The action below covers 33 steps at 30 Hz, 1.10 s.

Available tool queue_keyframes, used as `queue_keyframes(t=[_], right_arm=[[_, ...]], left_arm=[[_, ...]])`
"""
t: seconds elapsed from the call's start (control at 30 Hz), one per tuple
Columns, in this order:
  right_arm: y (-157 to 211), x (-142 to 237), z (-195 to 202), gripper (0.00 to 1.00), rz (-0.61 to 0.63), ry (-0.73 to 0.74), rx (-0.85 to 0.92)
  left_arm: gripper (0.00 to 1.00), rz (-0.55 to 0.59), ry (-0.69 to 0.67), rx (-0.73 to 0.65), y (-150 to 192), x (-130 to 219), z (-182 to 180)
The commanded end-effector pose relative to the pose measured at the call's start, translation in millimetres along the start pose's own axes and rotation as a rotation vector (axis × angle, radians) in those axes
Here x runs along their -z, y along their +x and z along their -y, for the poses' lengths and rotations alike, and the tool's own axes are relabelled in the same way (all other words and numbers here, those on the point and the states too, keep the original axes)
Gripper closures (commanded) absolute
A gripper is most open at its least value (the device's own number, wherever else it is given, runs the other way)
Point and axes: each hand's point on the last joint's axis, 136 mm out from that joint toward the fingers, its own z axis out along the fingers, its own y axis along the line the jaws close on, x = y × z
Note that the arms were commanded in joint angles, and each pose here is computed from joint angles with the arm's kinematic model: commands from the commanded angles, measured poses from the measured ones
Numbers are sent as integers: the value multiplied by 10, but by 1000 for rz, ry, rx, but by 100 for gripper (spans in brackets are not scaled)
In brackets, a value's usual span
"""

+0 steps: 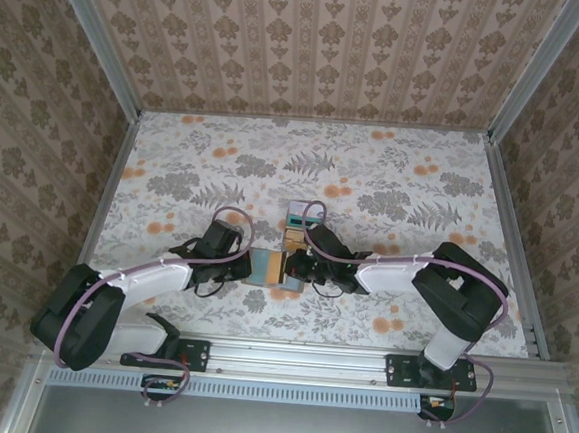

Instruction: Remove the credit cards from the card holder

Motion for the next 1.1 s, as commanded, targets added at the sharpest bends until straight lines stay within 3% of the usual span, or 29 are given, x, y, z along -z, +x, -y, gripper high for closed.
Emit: queue_keyframes(t=[0.0, 0.3, 0.53, 0.67, 0.73, 0.9, 1.07], right_arm=[[25, 113, 202, 100, 9, 60, -4], [-74, 606, 68, 100, 28, 115, 156], [-274, 1073, -197, 100, 9, 216, 493], [-412, 1190, -314, 100, -52, 304, 711], [-505, 1213, -396, 100, -66, 327, 835], [-693, 1228, -557, 100, -60, 352, 1121], [-768, 1169, -602, 100, -138, 380, 1342]], left_arm=[[100, -92, -87, 18, 247, -15, -232], [100, -71, -75, 10, 198, 75, -184], [98, -41, -43, 3, 156, 171, -111], [79, -9, -18, -3, 118, 259, -63], [60, 13, -5, -3, 94, 321, -39], [42, 71, 3, 0, 48, 480, -35], [30, 120, 6, 5, 30, 587, -68]])
